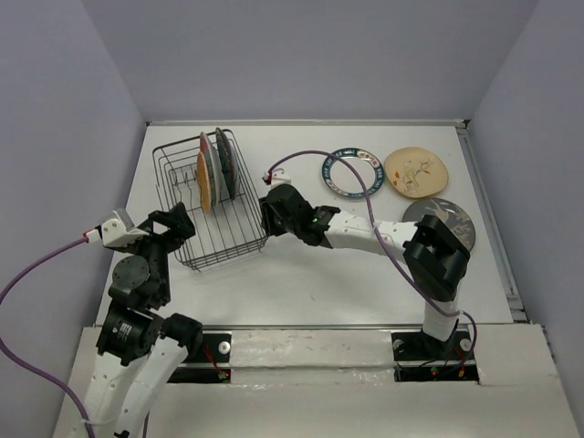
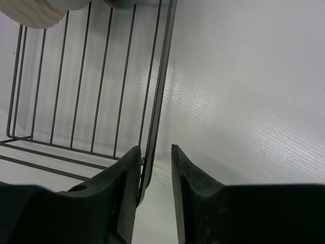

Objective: Load the plates into the dish rack

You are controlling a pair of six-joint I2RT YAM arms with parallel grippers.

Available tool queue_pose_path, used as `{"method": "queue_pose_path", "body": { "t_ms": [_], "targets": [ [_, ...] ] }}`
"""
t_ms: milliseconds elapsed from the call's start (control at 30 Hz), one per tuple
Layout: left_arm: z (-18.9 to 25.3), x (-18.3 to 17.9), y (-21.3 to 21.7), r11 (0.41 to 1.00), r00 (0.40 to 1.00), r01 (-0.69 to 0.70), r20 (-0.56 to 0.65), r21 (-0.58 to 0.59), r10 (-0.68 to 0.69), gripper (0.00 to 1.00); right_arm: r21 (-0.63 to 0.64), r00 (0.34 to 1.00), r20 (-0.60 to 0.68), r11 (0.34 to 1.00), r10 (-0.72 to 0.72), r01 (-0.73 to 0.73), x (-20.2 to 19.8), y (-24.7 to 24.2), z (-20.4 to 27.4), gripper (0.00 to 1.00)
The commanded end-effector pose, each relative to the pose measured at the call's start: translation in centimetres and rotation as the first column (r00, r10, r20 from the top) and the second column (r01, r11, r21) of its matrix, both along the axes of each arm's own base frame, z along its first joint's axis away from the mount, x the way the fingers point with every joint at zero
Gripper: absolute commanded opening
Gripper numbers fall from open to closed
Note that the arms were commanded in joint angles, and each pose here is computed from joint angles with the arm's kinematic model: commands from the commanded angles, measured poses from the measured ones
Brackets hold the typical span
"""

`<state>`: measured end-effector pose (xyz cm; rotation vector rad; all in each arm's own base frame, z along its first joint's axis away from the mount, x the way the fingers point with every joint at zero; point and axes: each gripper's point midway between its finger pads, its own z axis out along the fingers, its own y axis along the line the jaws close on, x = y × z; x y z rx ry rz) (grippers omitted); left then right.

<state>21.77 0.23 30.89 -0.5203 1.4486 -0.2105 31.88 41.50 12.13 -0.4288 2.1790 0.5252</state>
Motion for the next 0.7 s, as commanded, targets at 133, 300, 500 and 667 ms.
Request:
{"method": "queue_pose_path", "body": {
  "t_ms": [133,300,500,667],
  "targets": [
    [0.8,0.4,-0.3,1.0,0.999,0.019,0.037,0.011,-0.019,0.99,-0.087,0.989,0.083,0.988,-0.123,0.131,4.2,-3.5,0.9,0.24],
    [0.9,0.3,-0.3,1.0,0.999,0.02,0.043,0.009,-0.02,0.99,-0.119,0.982,0.126,0.981,-0.139,0.154,5.6,-4.8,2.0,0.24],
    [0.9,0.3,-0.5,0.999,0.998,0.031,0.046,0.009,-0.031,0.99,-0.125,0.98,0.132,0.978,-0.149,0.166,7.1,-6.6,3.2,0.45],
    [1.1,0.2,-0.5,0.999,0.998,0.034,0.055,0.005,-0.034,0.99,-0.066,0.992,0.111,0.996,-0.056,0.064,5.6,-5.4,6.3,0.65]
  ]
}}
